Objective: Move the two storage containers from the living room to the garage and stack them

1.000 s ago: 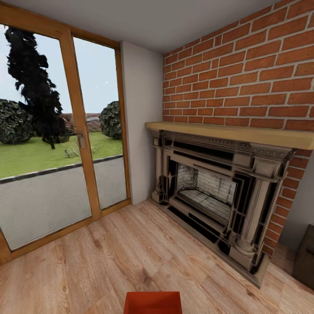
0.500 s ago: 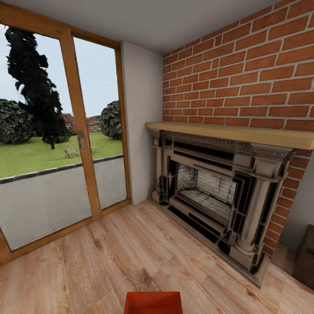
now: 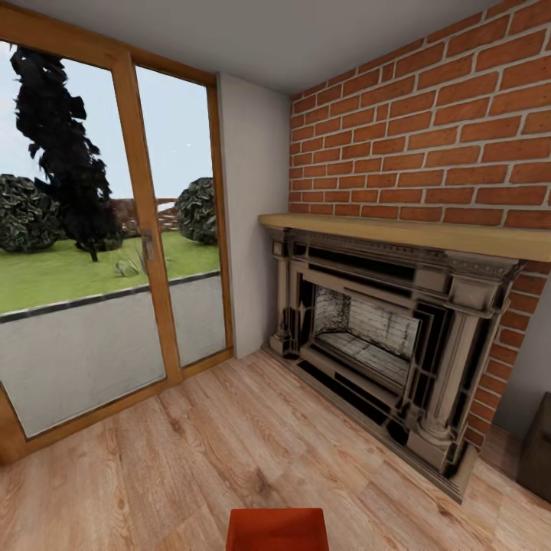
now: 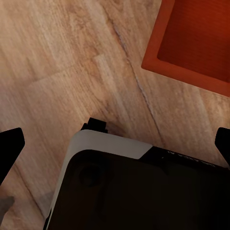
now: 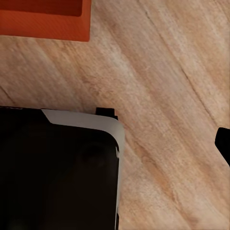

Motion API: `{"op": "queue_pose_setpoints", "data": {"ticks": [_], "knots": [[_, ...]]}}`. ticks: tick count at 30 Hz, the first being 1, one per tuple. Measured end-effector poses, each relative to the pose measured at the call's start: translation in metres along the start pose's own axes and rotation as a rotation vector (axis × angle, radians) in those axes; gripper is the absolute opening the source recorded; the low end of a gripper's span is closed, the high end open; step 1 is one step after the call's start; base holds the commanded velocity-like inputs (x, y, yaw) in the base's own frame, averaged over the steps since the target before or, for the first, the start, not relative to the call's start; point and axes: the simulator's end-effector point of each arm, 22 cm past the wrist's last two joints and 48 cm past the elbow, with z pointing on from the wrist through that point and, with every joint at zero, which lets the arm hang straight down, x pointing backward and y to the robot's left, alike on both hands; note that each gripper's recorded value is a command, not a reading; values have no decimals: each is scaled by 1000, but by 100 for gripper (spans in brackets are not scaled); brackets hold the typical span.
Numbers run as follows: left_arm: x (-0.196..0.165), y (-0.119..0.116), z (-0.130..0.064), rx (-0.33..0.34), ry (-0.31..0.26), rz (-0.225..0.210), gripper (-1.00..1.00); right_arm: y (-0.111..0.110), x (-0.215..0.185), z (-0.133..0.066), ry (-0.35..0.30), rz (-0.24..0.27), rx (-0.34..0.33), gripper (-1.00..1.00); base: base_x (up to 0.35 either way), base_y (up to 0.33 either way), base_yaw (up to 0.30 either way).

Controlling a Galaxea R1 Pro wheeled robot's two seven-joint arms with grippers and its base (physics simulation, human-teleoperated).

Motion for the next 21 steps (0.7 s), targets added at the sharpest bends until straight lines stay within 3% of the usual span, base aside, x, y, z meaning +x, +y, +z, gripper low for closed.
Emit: {"op": "queue_pose_setpoints", "data": {"ticks": [21], "knots": [[2, 1, 1, -2, 6, 1, 100, 2, 3, 0, 7, 0, -7, 100, 0, 0, 0]]}}
